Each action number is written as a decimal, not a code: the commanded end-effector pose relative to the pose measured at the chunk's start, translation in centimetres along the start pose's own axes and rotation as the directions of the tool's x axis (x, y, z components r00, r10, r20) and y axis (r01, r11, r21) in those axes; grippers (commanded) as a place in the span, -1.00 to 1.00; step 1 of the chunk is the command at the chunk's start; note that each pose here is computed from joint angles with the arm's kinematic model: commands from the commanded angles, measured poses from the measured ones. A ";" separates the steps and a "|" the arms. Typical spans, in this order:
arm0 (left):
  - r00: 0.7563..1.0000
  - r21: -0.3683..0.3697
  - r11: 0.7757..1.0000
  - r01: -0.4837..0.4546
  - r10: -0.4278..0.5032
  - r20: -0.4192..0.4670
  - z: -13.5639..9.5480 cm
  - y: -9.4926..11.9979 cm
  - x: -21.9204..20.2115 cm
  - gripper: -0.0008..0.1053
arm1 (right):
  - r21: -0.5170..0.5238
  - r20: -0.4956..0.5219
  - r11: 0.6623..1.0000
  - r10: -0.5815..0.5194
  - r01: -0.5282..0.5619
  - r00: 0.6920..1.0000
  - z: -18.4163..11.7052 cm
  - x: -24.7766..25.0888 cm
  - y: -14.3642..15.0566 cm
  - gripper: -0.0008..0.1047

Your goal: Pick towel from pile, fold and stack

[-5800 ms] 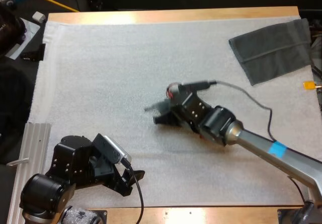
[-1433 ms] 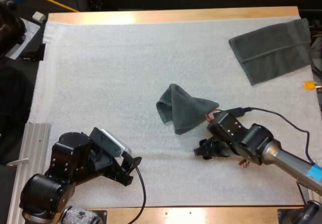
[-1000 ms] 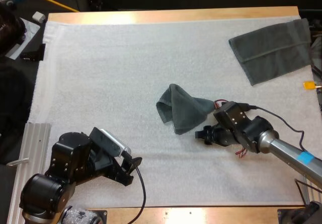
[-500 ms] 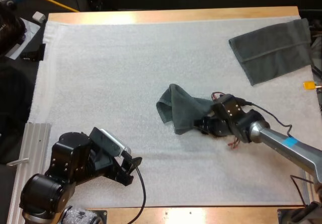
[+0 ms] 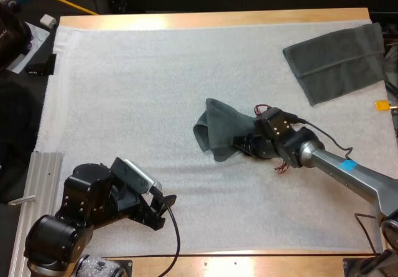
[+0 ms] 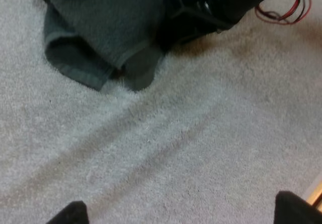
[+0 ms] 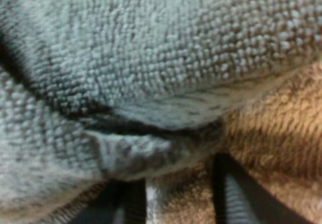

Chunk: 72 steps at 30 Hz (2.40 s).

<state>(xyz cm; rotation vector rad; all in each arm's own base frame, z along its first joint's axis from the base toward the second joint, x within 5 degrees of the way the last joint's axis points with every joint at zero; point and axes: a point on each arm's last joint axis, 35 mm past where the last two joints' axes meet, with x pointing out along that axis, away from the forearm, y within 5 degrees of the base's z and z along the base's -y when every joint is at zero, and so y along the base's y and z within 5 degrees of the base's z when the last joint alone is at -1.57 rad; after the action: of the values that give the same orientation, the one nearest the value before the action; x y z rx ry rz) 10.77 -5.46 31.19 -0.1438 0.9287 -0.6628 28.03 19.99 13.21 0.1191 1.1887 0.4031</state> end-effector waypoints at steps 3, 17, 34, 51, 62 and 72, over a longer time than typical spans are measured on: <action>1.000 -0.008 1.000 0.019 -0.019 -0.009 0.1 -0.1 0.0 0.35 | 0.001 0.028 1.000 0.015 -0.015 0.999 0.7 0.0 0.3 -0.98; 1.000 -0.007 1.000 0.024 -0.024 -0.007 0.1 -0.2 0.0 0.35 | -0.217 0.250 0.976 0.089 -0.034 0.964 3.5 -7.9 3.3 -0.98; 1.000 0.002 1.000 0.028 -0.028 0.012 0.4 -0.2 0.0 0.35 | -0.235 -0.022 0.968 -0.093 0.085 0.995 0.2 -10.5 1.7 0.32; 0.999 -0.005 1.000 0.030 -0.030 0.020 0.5 -0.2 0.0 0.35 | -0.006 -0.017 1.000 -0.027 0.027 0.999 -0.3 -5.6 0.5 0.14; 0.999 -0.025 0.999 0.049 -0.049 -0.007 0.2 -0.2 0.0 0.34 | 0.125 -0.052 0.992 -0.015 0.022 0.999 0.2 -1.3 -0.9 0.03; 0.999 -0.026 0.998 0.049 -0.049 -0.002 0.3 -0.2 0.1 0.35 | 0.163 -0.023 0.986 -0.020 0.023 1.000 0.8 -0.5 -0.9 -0.32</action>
<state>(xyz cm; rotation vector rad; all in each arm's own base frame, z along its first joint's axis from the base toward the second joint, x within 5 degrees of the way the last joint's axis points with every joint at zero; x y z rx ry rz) 10.86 -5.63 31.15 -0.1799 0.9470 -0.6909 28.49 18.91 13.46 0.2401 1.2589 0.2806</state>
